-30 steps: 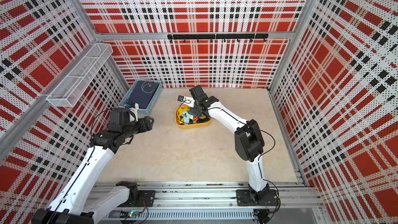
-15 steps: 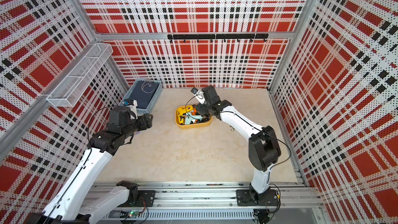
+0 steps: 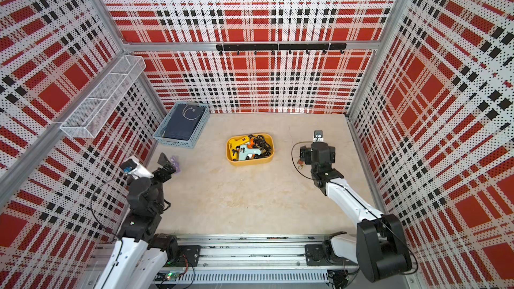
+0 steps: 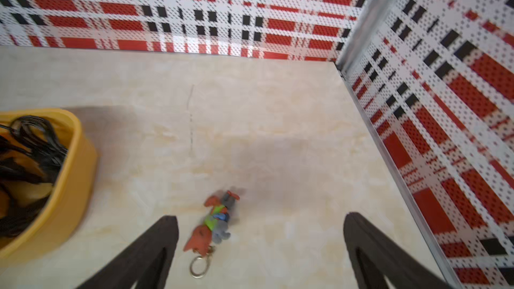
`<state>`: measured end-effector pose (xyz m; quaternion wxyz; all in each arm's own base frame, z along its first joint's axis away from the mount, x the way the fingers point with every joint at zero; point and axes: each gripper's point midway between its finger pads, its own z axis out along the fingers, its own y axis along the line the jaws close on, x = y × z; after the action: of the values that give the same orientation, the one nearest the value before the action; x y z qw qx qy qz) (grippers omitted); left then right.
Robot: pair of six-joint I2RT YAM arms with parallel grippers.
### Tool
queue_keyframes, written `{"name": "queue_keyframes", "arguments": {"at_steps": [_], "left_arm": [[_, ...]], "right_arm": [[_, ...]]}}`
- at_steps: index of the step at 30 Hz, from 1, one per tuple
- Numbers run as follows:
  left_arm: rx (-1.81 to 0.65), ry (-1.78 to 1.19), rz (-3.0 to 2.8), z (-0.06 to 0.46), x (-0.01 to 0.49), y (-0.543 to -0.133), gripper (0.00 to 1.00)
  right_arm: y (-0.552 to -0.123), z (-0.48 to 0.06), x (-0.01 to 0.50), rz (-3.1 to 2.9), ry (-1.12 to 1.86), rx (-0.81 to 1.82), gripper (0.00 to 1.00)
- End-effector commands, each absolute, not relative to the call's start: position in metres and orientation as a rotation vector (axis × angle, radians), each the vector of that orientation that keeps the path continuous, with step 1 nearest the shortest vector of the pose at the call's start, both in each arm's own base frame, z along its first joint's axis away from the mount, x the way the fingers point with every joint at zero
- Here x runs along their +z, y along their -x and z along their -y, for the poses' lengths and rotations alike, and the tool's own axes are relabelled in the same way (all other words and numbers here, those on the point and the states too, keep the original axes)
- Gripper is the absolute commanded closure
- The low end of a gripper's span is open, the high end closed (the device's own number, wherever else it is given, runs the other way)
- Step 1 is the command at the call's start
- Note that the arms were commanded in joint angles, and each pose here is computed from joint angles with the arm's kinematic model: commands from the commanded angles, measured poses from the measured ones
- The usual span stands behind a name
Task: Put the hot melt glue gun into the storage box
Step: Reset both arms
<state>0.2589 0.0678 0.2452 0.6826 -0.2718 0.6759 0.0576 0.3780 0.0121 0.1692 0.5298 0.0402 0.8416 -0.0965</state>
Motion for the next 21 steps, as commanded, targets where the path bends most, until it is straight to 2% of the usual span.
{"name": "queue_keyframes", "arguments": {"at_steps": [1,5,12,18,21], "left_arm": [[0.198,0.658,-1.316,-0.087,0.258,-0.245,0.01],[0.298,0.662,-1.388,-0.099,0.22,-0.248,0.01],[0.31,0.656,-1.44,-0.115,0.177,-0.265,0.01],[0.155,0.598,-1.446,-0.103,0.179,-0.307,0.01],[0.207,0.545,-1.489,-0.085,0.173,-0.333,0.01]], "right_arm": [[-0.375,0.012,0.178,-1.876,-0.229,-0.263,0.0],[-0.375,0.025,0.137,-1.92,-0.24,-0.297,0.0],[-0.43,0.005,0.114,-1.923,-0.058,-0.275,0.0],[-0.422,0.015,0.118,-1.892,-0.117,-0.232,0.0],[-0.418,0.016,0.12,-1.874,-0.123,-0.221,0.0]]}}
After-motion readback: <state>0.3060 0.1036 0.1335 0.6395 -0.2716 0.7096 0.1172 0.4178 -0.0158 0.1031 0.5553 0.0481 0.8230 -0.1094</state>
